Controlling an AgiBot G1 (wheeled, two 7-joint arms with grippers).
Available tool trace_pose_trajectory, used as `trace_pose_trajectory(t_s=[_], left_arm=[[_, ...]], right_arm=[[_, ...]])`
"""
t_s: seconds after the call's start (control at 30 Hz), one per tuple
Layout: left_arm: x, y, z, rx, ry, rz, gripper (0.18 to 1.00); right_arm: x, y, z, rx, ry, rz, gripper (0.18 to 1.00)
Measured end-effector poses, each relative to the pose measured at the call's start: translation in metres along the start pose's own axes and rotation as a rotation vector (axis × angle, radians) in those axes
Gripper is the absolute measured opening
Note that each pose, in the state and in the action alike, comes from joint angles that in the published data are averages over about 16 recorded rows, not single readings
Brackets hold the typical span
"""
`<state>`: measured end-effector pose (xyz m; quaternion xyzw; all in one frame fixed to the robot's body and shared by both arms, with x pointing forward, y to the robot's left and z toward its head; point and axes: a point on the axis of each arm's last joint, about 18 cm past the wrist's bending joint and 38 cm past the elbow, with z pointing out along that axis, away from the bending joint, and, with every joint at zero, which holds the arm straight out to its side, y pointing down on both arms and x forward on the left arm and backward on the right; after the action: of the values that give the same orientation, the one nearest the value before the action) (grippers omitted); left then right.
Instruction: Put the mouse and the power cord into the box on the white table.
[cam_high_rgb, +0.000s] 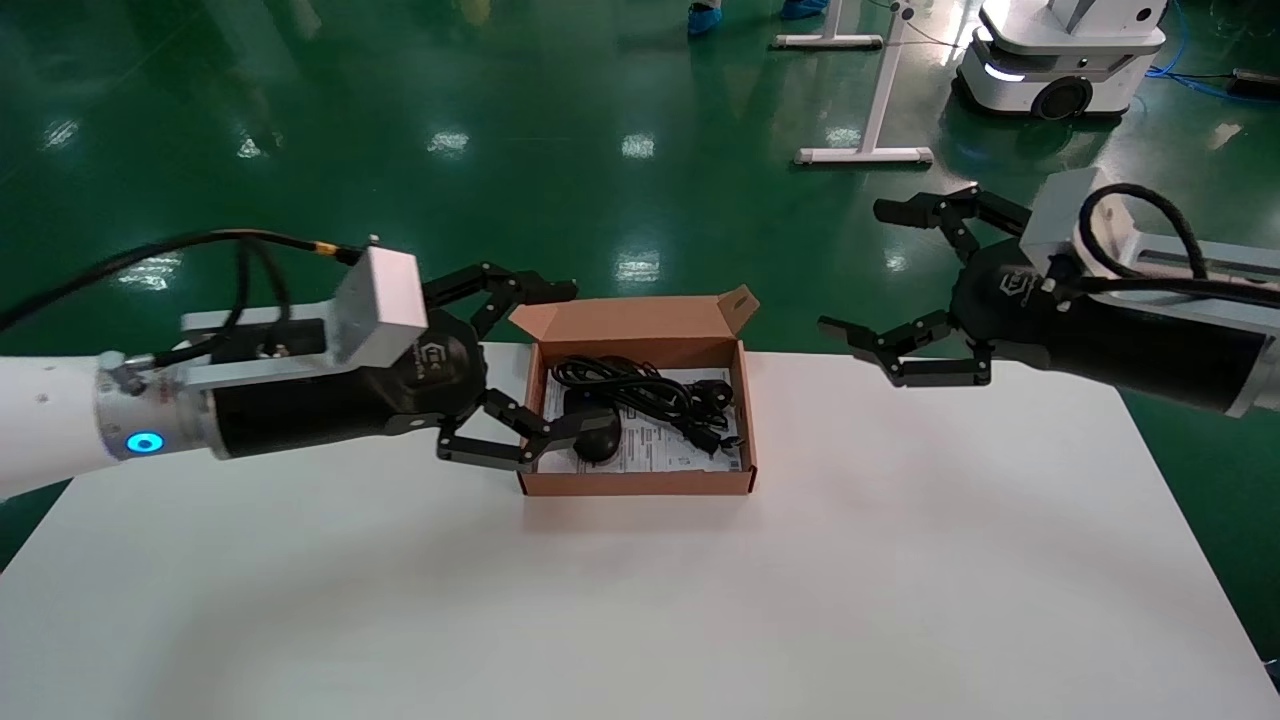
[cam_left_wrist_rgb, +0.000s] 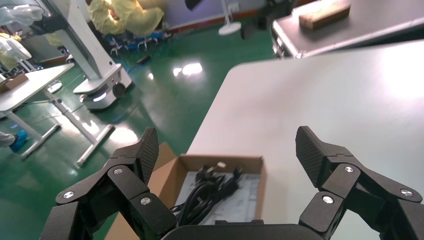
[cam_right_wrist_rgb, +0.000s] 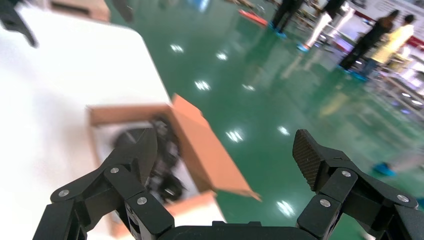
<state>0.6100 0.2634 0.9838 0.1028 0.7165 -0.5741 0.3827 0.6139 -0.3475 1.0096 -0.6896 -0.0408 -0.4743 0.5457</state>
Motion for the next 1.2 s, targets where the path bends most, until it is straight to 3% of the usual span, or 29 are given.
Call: trace_pose_trajectory(t_s=[0.4,0.77,1.2], left_arm=[[0.037,-0.037,-0.053,0.114,0.065,-0.132,0.999],[0.073,-0.071,-0.088,0.162,0.162,-0.211,1.000],[0.080,-0.078,-0.093,0.168,0.186,-0.223,1.000]], right_arm=[[-0.053,-0.045,-0.023,0.148,-0.177,0.153,1.001],[-0.103,-0.082,-0.046,0.216,-0.370,0.261,1.001],[-0.116,-0.090,-0.053,0.227,-0.423,0.283,1.001]])
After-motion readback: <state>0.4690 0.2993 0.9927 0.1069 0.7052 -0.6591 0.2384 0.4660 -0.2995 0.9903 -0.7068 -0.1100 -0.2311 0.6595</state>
